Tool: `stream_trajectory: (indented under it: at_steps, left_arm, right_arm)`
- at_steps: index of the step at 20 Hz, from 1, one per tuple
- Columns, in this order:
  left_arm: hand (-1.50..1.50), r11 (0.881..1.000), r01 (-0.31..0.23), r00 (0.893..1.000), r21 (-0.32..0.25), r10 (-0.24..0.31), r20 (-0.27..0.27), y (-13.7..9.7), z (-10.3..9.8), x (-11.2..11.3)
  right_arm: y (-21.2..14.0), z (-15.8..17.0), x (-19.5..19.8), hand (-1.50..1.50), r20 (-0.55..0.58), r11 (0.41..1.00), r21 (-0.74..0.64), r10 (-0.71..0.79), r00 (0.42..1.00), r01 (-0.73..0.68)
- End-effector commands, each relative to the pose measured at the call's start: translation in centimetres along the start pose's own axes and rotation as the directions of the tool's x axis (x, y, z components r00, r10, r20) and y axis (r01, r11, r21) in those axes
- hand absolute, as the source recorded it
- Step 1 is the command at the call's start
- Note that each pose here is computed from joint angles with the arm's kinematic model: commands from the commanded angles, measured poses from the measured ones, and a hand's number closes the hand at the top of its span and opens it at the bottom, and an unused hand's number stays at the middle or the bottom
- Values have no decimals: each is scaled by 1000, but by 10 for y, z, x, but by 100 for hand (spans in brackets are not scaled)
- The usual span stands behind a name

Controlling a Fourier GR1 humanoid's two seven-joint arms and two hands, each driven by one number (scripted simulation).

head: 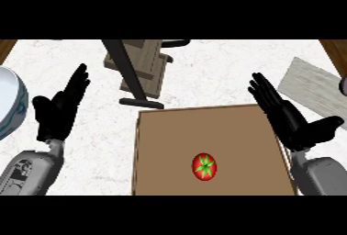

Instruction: Pick the tomato from the tray and place it in the tiered basket

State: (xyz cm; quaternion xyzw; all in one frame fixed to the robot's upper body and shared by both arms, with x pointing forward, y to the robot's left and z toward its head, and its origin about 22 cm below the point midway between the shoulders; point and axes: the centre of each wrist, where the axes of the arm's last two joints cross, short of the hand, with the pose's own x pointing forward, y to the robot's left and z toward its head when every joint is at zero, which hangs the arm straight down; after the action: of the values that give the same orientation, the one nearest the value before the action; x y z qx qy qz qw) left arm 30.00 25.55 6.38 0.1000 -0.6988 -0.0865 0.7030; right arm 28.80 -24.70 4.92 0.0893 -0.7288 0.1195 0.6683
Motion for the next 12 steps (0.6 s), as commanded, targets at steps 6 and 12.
stream_trajectory:
  at_steps: [6,12]
  left_arm:
    - [0,981,-103,993,-164,110,37,-43,19,-44]
    - [0,961,-170,985,-220,170,-19,-45,23,-58]
  right_arm:
    - [145,-34,1,-150,-44,974,-225,0,999,-10]
    - [195,-35,-15,-150,8,937,-343,76,997,-69]
